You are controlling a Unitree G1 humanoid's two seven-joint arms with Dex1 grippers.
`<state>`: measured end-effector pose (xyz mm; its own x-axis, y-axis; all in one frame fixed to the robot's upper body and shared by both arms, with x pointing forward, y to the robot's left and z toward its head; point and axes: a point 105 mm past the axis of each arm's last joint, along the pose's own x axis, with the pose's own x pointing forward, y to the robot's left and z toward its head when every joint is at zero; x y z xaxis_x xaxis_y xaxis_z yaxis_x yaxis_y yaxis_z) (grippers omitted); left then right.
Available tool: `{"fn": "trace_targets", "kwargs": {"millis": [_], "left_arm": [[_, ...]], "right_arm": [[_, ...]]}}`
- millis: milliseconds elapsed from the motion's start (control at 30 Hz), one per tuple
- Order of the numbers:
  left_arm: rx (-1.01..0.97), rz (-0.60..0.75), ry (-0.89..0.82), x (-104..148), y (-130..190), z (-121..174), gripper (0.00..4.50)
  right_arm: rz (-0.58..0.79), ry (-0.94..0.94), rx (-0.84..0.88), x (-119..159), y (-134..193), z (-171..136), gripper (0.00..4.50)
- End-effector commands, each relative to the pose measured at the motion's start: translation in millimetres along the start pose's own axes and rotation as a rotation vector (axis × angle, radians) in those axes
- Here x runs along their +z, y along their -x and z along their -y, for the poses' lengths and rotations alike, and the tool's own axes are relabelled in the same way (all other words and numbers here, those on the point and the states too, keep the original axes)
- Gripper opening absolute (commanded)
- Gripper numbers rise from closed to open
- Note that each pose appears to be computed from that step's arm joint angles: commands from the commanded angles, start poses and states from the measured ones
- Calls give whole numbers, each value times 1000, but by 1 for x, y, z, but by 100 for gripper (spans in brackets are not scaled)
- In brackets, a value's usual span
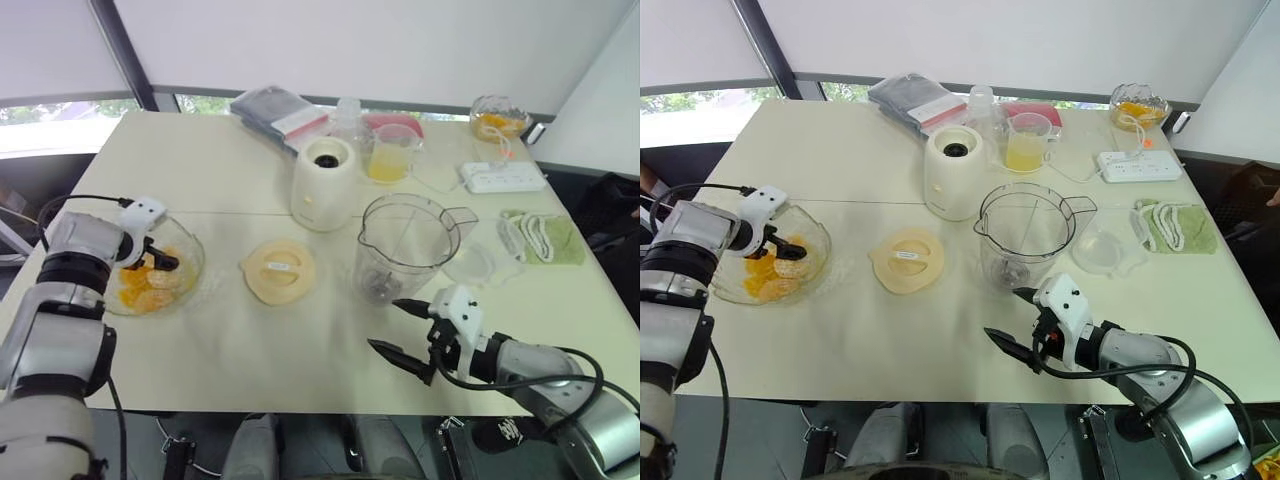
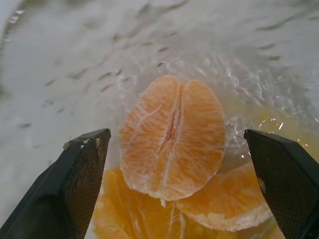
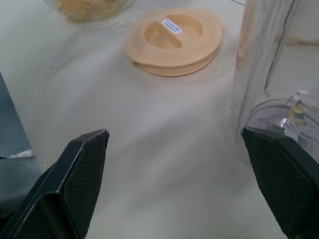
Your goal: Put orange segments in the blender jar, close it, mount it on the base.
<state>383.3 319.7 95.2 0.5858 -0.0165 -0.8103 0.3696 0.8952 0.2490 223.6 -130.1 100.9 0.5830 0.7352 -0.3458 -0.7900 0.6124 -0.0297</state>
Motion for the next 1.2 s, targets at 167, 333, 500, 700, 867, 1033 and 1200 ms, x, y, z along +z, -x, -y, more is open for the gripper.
{"fn": "trace_targets", "kwargs": {"millis": [167, 333, 500, 700, 867, 1033, 1200], "left_arm": [[54, 35, -13, 14, 9, -11, 450], [52, 25, -14, 12, 8, -11, 329], [41, 19, -13, 10, 5, -8, 329], [40, 11, -9, 8, 3, -7, 329], [38, -4, -2, 4, -1, -5, 329], [32, -13, -7, 0, -5, -2, 329], [29, -12, -7, 0, -6, -1, 275]], "right_arm": [[22, 28, -2, 6, 0, -5, 446], [19, 29, -6, 5, 0, -5, 450], [18, 31, -13, 5, 0, -5, 450], [17, 33, -18, 5, 0, -4, 450], [16, 36, -21, 5, 1, -3, 450], [15, 39, -25, 4, 1, -3, 450], [13, 40, -29, 4, 1, -3, 450]]}}
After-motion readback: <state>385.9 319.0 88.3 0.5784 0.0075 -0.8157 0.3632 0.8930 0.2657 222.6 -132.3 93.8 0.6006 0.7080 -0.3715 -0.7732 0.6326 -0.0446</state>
